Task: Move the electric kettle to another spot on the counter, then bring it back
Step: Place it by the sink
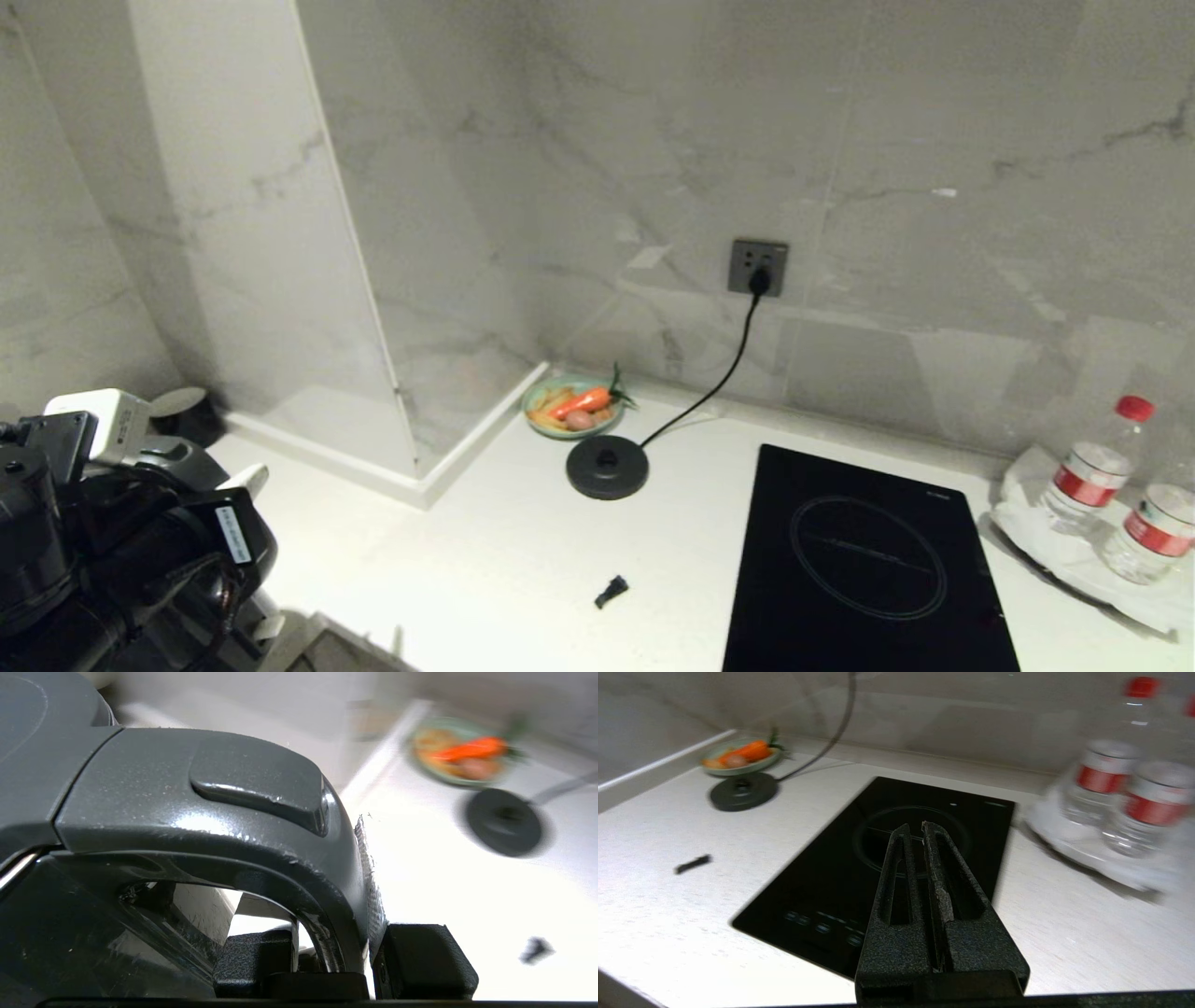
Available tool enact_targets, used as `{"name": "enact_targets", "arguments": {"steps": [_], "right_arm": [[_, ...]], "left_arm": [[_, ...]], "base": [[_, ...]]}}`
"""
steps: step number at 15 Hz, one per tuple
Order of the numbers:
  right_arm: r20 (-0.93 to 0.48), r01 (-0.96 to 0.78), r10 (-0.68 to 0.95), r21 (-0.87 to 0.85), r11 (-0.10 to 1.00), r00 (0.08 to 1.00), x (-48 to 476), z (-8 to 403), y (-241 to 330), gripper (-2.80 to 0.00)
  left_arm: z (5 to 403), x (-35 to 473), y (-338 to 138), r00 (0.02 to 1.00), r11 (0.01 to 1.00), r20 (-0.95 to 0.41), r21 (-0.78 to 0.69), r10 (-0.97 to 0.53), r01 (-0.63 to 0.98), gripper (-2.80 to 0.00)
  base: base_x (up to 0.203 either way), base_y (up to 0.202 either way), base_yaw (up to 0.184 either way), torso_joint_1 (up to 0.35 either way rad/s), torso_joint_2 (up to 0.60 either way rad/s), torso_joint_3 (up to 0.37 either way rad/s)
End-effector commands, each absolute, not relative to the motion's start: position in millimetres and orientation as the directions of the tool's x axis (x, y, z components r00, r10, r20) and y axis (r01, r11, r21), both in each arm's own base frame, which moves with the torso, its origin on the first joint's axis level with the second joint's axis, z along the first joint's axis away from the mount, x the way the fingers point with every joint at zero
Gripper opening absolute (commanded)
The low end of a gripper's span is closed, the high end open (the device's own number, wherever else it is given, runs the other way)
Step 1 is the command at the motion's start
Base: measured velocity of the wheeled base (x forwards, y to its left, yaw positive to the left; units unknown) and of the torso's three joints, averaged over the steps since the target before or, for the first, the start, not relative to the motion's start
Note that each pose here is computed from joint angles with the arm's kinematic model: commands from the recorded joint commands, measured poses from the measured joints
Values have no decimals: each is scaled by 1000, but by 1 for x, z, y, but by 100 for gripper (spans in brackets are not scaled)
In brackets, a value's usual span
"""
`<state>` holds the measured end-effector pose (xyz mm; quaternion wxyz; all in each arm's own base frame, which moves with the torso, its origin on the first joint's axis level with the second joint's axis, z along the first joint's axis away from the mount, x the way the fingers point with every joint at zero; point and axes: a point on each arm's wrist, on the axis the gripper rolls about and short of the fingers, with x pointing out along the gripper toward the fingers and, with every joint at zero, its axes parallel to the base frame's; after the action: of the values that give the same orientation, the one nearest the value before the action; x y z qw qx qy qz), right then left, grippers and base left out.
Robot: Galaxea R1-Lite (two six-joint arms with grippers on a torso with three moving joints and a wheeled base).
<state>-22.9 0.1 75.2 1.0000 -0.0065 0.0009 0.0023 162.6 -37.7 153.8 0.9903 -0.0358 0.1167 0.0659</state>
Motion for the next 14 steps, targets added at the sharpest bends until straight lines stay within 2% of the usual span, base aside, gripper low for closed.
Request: {"name": "enact_targets", "arguments": {"steps": [1, 14], "right_arm": [[-3, -5, 5, -14, 1000, 1000, -23, 75, 0, -280], [-3, -5, 5, -14, 1000, 1000, -23, 75, 0, -280]], "left_arm": [[153, 163, -38, 964, 988, -237, -56, 125, -142, -280], [151, 164, -38, 960, 988, -248, -51, 127, -144, -280]], "base": [[0, -9, 169, 7, 12, 2], [-3, -9, 170, 2, 2, 2]]}}
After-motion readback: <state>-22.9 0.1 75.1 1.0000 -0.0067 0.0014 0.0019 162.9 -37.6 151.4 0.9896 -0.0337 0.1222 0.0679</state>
